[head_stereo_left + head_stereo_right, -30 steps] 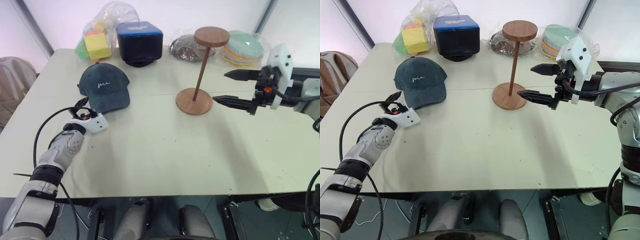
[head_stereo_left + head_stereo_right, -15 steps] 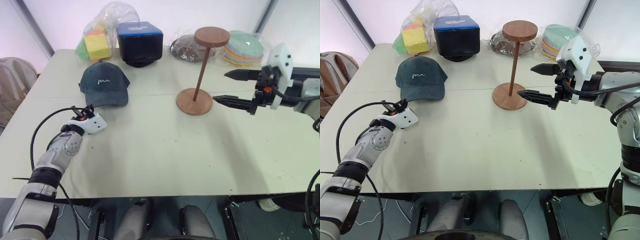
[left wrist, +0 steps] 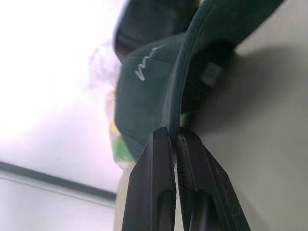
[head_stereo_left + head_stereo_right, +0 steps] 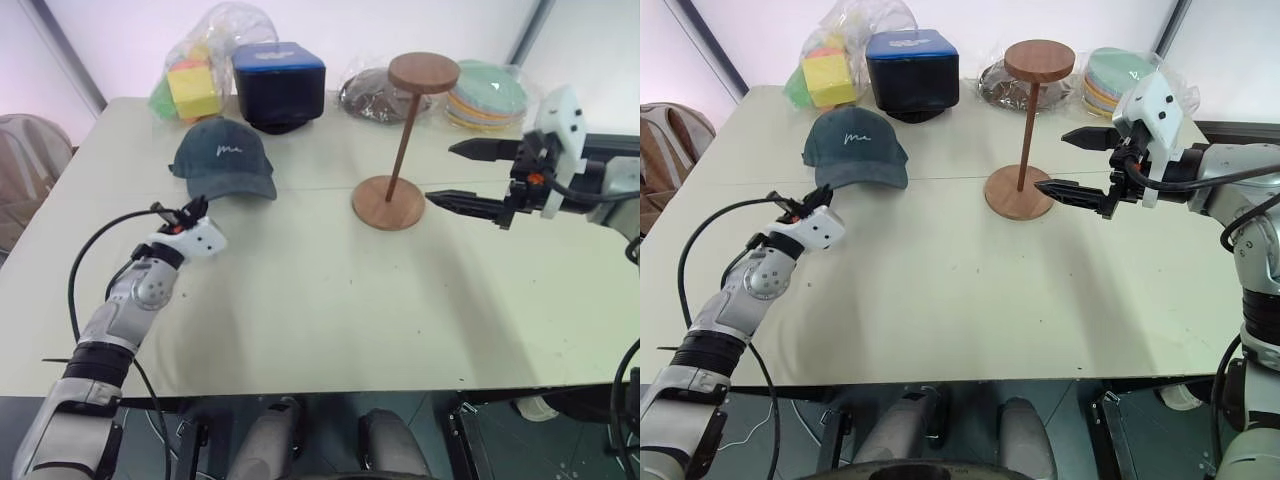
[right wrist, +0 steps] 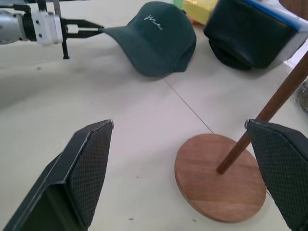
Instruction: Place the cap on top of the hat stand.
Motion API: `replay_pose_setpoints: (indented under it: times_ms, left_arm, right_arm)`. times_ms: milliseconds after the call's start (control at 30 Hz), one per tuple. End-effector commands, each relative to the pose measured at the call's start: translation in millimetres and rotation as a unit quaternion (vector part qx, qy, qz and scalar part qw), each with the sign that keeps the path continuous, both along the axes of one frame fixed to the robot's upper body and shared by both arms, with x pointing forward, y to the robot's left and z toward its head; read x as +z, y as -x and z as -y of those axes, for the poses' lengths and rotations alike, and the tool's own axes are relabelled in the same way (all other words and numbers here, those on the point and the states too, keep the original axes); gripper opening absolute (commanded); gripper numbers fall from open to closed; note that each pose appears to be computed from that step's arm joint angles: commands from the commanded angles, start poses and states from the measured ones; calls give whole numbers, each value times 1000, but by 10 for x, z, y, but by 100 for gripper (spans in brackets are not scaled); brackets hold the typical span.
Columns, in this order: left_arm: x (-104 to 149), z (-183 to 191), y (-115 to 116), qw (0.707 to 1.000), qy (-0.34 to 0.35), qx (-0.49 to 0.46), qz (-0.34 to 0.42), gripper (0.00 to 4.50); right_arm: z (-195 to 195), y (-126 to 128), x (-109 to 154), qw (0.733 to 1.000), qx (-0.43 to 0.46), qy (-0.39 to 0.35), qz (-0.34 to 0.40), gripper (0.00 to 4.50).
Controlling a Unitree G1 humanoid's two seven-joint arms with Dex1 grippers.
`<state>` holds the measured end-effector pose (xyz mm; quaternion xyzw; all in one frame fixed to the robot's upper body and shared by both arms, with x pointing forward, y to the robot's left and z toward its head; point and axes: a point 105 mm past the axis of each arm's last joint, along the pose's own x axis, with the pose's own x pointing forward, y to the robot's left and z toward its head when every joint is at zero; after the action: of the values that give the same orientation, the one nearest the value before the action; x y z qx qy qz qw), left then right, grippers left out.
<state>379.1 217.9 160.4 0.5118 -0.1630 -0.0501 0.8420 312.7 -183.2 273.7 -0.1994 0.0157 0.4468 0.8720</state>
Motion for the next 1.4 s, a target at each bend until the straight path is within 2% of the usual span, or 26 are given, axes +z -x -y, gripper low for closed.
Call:
replay_pose_setpoints:
  times_ms: [33,167,300,367,467,667,800,1000,1067,1267,1400]
  left_arm:
    - [543,102,-2,997,43,-20,65,3]
    - [931,263,-8,989,102,-56,89,3]
    - [1201,360,17,981,143,-87,102,3]
    - [1475,442,62,968,187,-119,120,3]
    - [1738,522,92,951,238,-154,124,3]
    - [2139,749,111,931,274,-205,127,3]
    - [2272,1029,116,928,256,-242,122,3]
    - [2313,1402,147,934,189,-276,125,3]
    - [2319,1472,154,935,174,-280,128,3]
    - [2315,1727,211,941,62,-281,177,3]
    - [2304,1823,222,939,33,-277,199,3]
  right_arm:
    - [-22,39,169,999,9,-3,33,450]
    - [-38,30,174,999,11,-3,34,450]
    - [-47,26,184,999,12,-3,35,450]
    - [-46,33,190,999,12,-3,36,450]
    - [-43,38,195,999,12,-3,37,450]
    - [16,45,211,999,3,-3,38,450]
    - [108,63,335,999,-12,-25,47,450]
    - [260,101,498,996,-38,-49,59,450]
    - [291,109,512,996,-44,-50,60,450]
    - [409,115,502,995,-64,-48,58,450]
    - [430,107,486,995,-67,-49,56,450]
